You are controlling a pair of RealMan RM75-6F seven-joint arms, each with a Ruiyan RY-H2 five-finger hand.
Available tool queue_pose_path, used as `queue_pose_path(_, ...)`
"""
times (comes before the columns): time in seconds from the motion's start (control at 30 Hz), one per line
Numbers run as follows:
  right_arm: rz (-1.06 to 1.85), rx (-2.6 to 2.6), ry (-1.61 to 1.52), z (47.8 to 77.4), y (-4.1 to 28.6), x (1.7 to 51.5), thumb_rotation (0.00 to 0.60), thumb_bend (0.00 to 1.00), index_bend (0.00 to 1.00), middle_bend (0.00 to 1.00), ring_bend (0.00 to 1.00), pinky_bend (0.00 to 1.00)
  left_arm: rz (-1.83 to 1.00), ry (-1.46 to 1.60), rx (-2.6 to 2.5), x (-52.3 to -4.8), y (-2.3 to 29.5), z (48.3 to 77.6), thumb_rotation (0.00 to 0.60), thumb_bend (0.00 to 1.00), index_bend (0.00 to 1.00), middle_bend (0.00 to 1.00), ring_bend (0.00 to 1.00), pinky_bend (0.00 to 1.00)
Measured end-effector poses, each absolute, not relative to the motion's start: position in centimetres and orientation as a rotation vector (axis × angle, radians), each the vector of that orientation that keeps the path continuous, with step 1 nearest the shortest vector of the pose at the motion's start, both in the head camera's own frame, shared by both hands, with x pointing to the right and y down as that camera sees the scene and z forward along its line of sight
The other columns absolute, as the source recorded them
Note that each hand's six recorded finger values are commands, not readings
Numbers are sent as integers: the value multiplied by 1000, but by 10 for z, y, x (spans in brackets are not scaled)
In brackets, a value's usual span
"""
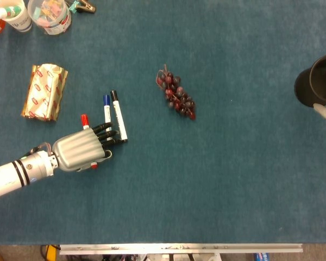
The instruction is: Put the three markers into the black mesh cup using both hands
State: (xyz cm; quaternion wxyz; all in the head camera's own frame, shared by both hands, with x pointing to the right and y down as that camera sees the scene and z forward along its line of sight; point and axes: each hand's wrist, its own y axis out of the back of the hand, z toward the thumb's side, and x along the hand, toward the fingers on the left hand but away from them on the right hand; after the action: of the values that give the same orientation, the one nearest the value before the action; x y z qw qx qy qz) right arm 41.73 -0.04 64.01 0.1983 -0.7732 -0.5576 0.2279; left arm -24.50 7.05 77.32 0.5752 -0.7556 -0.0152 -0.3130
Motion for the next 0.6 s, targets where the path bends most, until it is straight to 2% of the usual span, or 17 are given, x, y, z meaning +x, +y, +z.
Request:
queue_pose_path(0.3, 634, -2169, -1554, 640, 0, 416, 600, 367, 384, 365, 240, 247, -738, 25, -1821, -244, 69, 762, 600, 282, 649, 176, 111, 101)
queue_pose_path(0.6, 638, -2187, -1537, 642, 1, 412, 600, 367, 385, 365, 240, 247, -712, 135, -1930, -236, 70, 739, 600, 282, 656, 188, 111, 101)
